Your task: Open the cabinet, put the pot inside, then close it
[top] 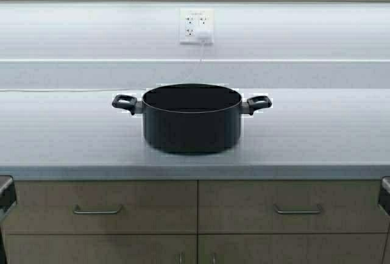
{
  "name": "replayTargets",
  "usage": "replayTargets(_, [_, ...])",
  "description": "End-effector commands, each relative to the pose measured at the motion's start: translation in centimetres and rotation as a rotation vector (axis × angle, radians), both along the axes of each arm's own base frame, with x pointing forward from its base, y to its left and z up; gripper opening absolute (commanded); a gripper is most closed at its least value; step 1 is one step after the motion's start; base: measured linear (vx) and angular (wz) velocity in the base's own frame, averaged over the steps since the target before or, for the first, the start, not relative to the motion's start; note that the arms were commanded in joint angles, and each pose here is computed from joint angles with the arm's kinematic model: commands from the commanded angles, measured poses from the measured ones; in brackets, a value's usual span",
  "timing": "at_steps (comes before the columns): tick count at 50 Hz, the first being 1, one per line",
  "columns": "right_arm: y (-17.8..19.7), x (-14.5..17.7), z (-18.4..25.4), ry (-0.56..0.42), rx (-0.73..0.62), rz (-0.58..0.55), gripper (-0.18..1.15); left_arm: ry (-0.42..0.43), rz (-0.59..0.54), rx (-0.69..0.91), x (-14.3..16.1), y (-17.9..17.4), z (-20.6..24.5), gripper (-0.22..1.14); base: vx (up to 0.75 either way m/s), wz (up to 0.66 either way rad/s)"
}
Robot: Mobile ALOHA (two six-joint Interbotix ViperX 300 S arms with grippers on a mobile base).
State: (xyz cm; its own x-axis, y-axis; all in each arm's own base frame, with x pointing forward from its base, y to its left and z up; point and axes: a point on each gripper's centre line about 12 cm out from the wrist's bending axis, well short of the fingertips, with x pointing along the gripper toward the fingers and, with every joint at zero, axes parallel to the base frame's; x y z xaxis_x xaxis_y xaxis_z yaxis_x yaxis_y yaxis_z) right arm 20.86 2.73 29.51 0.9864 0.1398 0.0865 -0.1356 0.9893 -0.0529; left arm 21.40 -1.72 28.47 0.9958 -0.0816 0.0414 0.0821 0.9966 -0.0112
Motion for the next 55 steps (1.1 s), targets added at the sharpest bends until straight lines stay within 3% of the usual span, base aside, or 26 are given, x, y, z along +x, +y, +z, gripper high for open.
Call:
replayTargets(1, [0.1, 0.1, 0.6, -0.015, 0.003, 0.005, 1.02, -0.026, -0.03, 0.002, 0.4, -0.7, 1.2, 1.01, 0.16, 0.04])
replayTargets(9, [0.8, 0.4, 2.2, -0.046, 0.028, 0.036, 1.02, -0.034, -0.097, -0.001, 1.3, -2.3, 2.3, 1.01, 0.13, 0.06])
replayTargets(18, [4.6, 1.5, 5.5, -0.058, 0.093, 0.187, 1.02, -0.069, -0.249, 0.028, 2.8, -6.6, 5.0, 1.01, 0.09, 0.03])
replayTargets(29, [11.0, 6.2, 7.5, -0.024, 0.044, 0.332, 1.02, -0.065, -0.376, 0.123, 6.6, -12.6, 6.2, 1.01, 0.05, 0.02])
replayTargets(41, [15.6, 14.4, 7.1, 0.005, 0.059, 0.318, 1.02, 0.028, -0.304, 0.033, 14.4, -16.6, 1.4, 1.01, 0.0, 0.01])
replayTargets(55, [19.0, 21.1, 5.4, 0.019, 0.043, 0.218, 1.02, -0.052, -0.166, -0.038, 20.2, -22.1, -1.2, 1.01, 0.0, 0.0])
